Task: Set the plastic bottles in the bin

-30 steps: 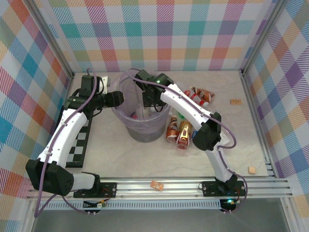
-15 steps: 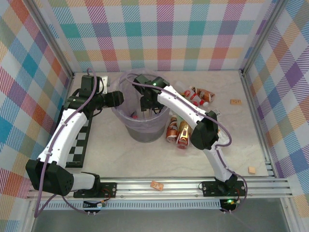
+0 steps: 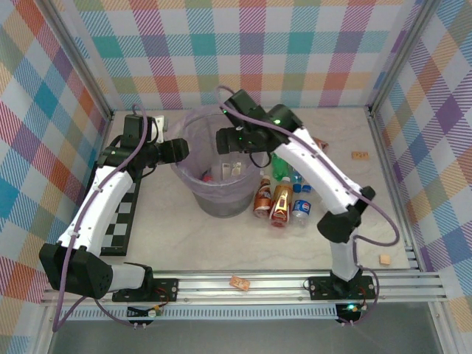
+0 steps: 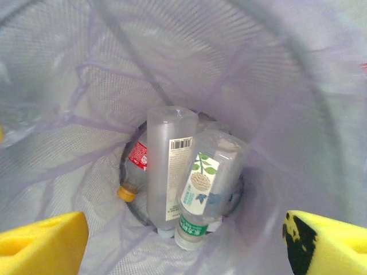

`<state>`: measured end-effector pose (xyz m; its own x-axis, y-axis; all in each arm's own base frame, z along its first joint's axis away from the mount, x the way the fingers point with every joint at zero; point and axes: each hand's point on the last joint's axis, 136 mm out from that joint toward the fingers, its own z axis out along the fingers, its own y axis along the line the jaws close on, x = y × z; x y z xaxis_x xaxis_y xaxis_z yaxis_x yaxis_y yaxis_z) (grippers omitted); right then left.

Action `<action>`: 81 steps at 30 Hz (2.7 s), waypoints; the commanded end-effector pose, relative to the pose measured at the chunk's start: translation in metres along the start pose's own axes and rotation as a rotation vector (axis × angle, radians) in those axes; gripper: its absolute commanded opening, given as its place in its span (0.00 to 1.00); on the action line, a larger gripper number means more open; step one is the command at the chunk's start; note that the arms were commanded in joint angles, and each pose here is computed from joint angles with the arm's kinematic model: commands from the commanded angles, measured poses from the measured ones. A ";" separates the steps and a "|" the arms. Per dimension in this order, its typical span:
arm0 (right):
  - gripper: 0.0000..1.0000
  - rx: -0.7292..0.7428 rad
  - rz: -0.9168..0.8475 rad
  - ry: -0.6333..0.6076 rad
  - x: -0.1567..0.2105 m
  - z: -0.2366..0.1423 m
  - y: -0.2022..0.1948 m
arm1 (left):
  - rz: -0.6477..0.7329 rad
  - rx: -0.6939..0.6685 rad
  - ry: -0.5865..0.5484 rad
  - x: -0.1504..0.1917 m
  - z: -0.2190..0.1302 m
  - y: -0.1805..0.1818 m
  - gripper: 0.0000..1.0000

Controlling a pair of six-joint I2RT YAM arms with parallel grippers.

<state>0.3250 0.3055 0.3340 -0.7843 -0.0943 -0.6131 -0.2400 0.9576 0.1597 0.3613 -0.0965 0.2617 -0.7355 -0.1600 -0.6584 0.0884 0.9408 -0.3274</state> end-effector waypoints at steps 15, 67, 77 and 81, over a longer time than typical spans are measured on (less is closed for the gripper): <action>0.89 0.249 0.360 0.040 0.086 -0.058 -0.174 | -0.007 -0.022 0.010 0.003 -0.001 0.008 0.70; 0.63 0.248 0.530 0.489 0.211 0.110 -0.175 | -0.003 -0.029 0.005 0.003 -0.003 0.009 0.70; 0.60 0.195 0.462 0.306 0.151 0.036 -0.182 | -0.003 -0.027 0.005 0.003 -0.003 0.009 0.70; 0.58 0.141 0.415 0.207 0.112 -0.001 -0.176 | -0.003 -0.027 0.004 0.003 -0.003 0.008 0.70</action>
<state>0.2834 0.1339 0.2045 -0.9025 0.3152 -0.2936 0.2461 0.9367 0.2491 0.3613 -0.0957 0.2614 -0.7354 -0.1603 -0.6583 0.0857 0.9418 -0.3250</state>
